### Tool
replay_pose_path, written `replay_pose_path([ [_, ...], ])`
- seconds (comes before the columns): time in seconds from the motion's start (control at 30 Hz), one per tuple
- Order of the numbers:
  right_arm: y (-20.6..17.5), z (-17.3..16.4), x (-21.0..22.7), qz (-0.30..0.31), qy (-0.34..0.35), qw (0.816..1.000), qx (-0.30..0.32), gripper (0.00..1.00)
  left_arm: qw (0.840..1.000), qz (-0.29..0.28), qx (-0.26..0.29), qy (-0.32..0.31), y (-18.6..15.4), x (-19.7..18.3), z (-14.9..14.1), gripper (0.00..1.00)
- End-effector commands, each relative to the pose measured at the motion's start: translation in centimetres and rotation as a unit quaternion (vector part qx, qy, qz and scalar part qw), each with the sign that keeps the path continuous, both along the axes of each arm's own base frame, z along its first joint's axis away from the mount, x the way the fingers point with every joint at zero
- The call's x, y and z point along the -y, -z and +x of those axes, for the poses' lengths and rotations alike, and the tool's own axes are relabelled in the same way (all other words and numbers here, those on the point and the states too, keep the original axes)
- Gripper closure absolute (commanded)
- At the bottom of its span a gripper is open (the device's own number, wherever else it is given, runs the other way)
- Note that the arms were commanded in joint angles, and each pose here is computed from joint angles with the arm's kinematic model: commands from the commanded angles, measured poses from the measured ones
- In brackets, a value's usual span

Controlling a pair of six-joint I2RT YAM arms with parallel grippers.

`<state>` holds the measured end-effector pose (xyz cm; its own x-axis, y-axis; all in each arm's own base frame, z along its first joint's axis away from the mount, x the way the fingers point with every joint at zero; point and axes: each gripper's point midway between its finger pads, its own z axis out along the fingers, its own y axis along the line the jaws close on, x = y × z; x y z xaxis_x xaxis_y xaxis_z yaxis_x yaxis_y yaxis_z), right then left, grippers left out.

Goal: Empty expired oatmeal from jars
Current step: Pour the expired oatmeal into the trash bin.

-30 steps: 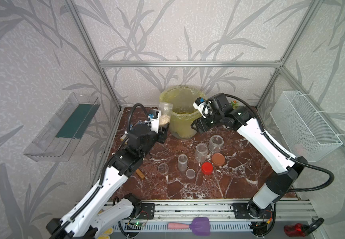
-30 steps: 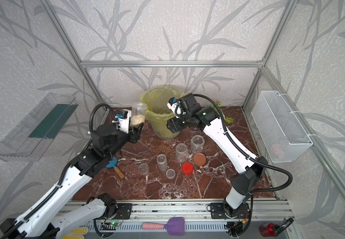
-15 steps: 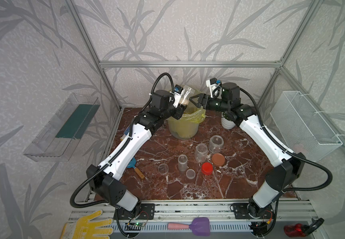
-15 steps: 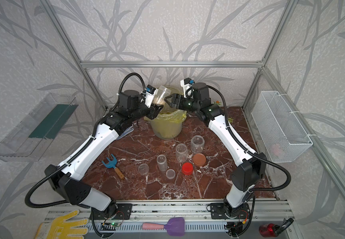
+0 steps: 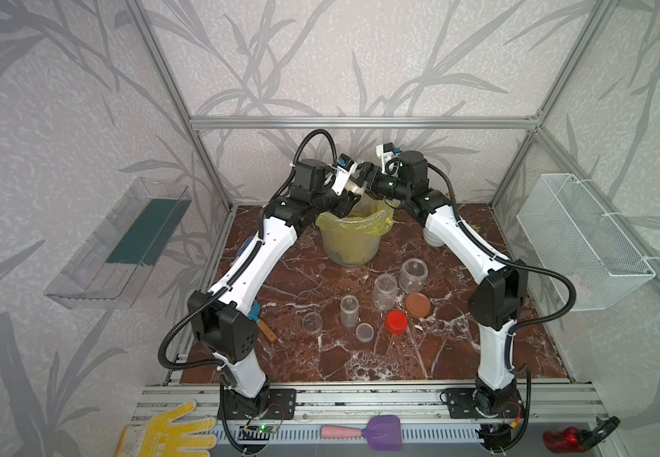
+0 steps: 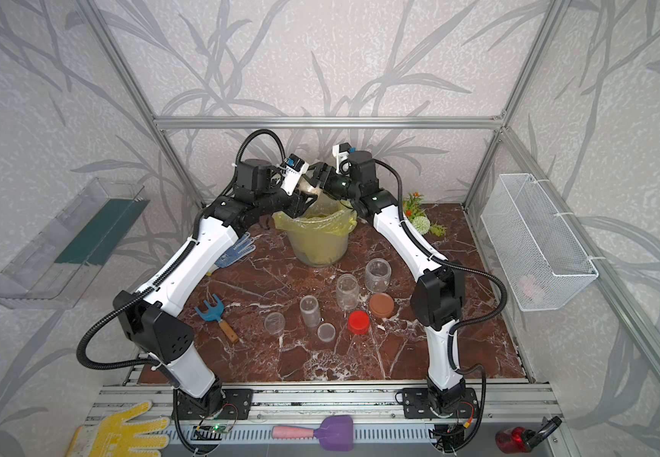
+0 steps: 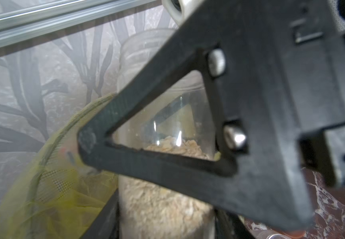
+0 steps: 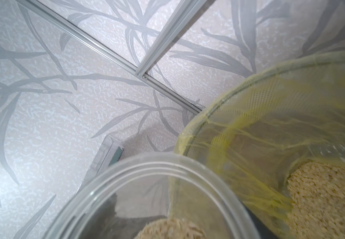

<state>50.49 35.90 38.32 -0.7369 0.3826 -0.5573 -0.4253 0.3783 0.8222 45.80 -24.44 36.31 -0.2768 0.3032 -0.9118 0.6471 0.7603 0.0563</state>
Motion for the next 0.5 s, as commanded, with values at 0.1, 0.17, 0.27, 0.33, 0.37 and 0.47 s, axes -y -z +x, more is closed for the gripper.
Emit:
replay_pose_path([
  [0.1,-0.9,0.7,-1.9,0.027,-0.015,0.999,-0.011,0.43,0.999,-0.008,0.027,0.031,-2.3,0.3,0.0,1.0],
  [0.17,-1.0,0.8,-2.3,0.022,-0.02,0.999,-0.014,0.55,0.999,-0.013,0.023,0.024,-2.4,0.1,0.1,0.84],
  [0.27,-0.6,0.8,-2.9,-0.002,-0.022,0.999,-0.028,0.64,0.999,-0.03,0.016,-0.004,-3.0,-0.9,0.2,0.52],
  [0.33,-0.7,0.9,-3.0,-0.008,-0.018,0.999,-0.032,0.66,0.998,-0.044,0.012,-0.041,-3.8,-2.2,0.2,0.01],
  [0.37,-0.9,1.1,-3.0,-0.011,-0.012,0.999,-0.033,0.67,0.997,-0.049,0.008,-0.059,-4.1,-2.8,-0.1,0.01],
  [0.47,-1.6,1.2,-2.6,-0.013,0.014,0.999,-0.033,0.69,0.989,-0.07,-0.009,-0.126,-4.9,-5.3,-1.1,0.01],
])
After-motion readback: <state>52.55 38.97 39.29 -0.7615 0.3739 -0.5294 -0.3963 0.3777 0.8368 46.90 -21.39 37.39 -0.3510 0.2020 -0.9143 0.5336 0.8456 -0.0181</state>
